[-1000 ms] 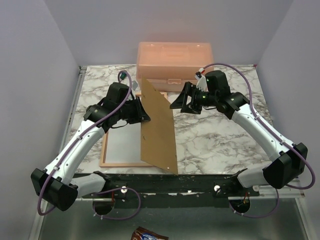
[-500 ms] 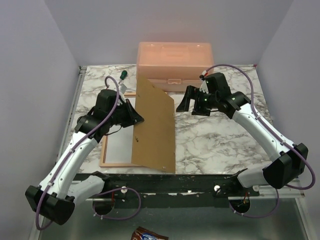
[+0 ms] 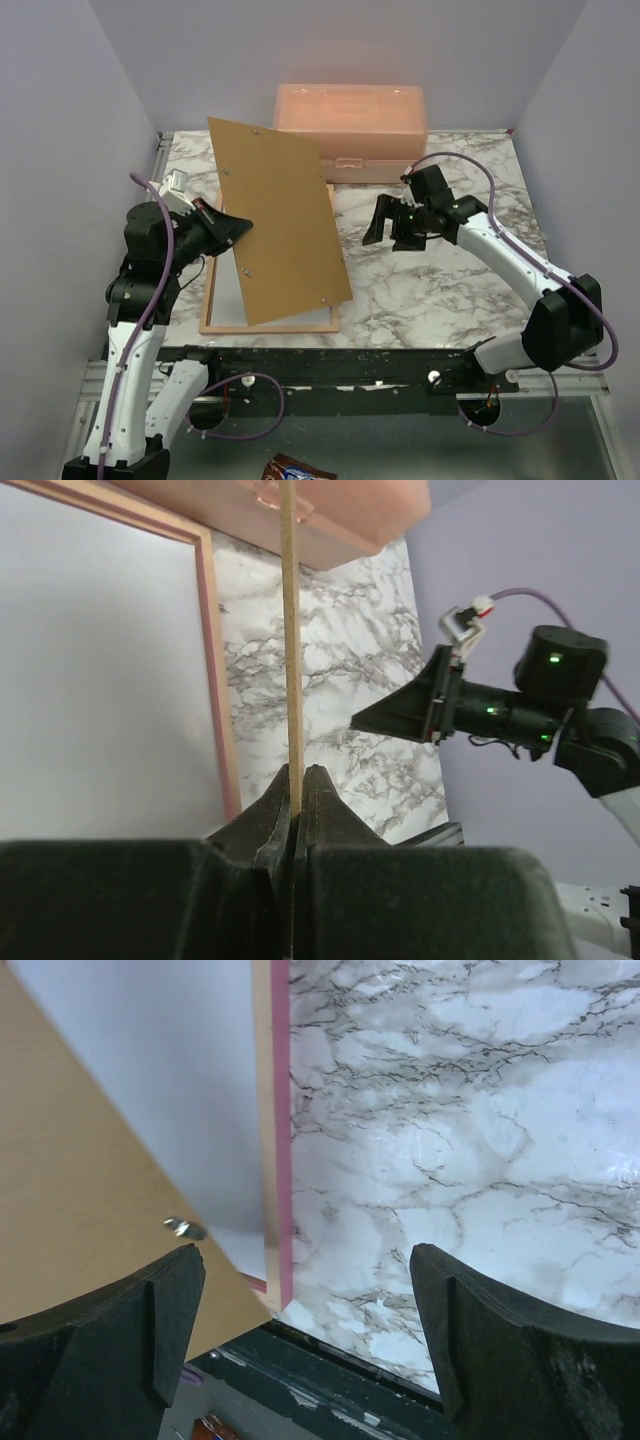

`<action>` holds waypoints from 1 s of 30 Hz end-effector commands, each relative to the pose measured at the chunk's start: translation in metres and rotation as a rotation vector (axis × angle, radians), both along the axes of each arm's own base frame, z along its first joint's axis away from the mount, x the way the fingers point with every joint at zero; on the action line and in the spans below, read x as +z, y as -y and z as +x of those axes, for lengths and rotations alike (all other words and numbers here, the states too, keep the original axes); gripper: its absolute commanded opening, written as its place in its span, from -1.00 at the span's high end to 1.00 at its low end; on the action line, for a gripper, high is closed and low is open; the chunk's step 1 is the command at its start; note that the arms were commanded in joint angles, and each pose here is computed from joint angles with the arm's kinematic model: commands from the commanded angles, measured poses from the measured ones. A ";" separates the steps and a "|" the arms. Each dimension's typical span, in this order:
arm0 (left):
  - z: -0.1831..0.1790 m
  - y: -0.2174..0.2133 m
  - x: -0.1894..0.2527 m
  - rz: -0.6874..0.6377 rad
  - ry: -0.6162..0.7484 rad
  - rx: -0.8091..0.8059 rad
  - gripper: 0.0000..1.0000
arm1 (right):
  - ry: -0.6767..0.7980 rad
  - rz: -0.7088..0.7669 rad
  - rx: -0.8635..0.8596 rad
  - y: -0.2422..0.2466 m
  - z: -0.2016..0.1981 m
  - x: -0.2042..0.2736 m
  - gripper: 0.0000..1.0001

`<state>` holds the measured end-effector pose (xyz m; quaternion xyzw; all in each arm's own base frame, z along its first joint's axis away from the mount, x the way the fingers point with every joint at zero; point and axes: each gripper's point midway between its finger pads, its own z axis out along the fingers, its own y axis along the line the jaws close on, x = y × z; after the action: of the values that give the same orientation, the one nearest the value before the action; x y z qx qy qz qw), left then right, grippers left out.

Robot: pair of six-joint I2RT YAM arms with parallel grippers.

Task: Put the photo into the frame
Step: Turn over the photo frame item at the center of the board, then move the photo frame to the center of the board.

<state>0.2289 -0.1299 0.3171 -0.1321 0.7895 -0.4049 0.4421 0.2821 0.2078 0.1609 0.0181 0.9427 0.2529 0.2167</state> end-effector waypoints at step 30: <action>-0.060 -0.037 0.101 0.146 0.288 0.115 1.00 | -0.160 -0.214 0.132 -0.101 0.000 -0.143 0.12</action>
<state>0.1633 -0.0939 0.4029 -0.0938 0.7574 -0.3345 0.5529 0.2760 0.3171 0.0265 -0.0522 0.9713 0.2067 0.1056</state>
